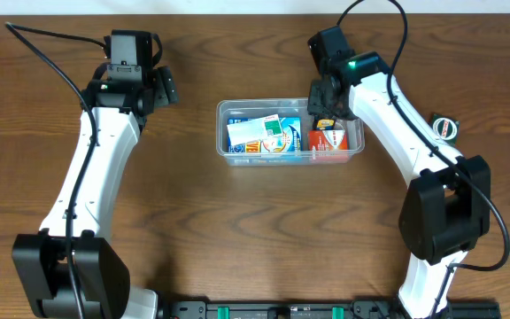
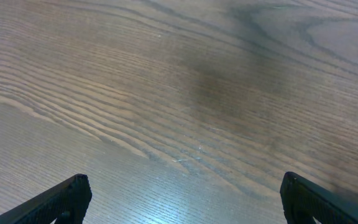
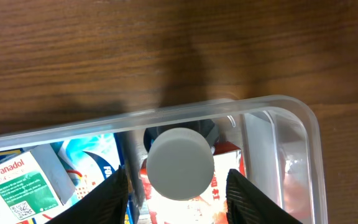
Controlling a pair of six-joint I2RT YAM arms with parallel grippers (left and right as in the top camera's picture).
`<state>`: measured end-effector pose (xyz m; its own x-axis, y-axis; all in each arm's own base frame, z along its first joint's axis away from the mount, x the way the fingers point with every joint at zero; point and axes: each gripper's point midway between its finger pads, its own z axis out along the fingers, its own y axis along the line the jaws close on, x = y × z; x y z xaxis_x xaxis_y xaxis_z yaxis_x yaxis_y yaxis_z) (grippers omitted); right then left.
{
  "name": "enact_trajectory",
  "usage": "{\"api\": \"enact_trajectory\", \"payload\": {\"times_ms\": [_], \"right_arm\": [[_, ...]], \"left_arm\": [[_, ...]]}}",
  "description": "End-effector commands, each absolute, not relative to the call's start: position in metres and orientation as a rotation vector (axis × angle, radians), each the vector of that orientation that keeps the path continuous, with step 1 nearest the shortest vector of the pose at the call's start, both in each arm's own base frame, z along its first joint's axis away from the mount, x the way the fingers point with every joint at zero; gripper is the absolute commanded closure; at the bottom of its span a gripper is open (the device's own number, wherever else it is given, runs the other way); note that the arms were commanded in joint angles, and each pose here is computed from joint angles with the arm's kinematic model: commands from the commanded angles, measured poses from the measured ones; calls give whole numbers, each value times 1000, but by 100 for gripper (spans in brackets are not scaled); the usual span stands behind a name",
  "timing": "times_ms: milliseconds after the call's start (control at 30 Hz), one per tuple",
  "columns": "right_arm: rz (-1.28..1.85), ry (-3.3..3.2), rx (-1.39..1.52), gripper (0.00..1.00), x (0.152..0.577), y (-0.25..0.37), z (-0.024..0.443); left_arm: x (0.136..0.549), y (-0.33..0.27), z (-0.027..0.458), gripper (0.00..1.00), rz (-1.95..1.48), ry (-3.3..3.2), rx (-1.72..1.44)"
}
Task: Pack container
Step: 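Lower the bottle into the container's right end and release it, then move the right gripper to the green Zam-Buk tin and grasp it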
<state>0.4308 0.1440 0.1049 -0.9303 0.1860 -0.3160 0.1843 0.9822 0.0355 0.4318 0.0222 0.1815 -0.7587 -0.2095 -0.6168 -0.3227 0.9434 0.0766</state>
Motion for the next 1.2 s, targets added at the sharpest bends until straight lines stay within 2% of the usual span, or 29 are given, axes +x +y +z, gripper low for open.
{"api": "enact_trajectory", "payload": {"times_ms": [0,267,433,700,933,1167], "right_arm": [[-3,2776,218,50,435,144,118],[13,2648,294,41,435,88,195],[-71,2651,395,38,422,18,211],[-197,2718,670,19,396,-97,184],[-236,2791,699,2,377,-142,147],[-202,2794,596,1,381,-146,104]], "left_arm": [[430,26,192,2,241,2430,-396],[430,26,192,2,241,2430,-396],[430,26,192,2,241,2430,-396],[430,26,192,2,241,2430,-396],[430,26,192,2,241,2430,-396],[430,26,192,2,241,2430,-396]]}}
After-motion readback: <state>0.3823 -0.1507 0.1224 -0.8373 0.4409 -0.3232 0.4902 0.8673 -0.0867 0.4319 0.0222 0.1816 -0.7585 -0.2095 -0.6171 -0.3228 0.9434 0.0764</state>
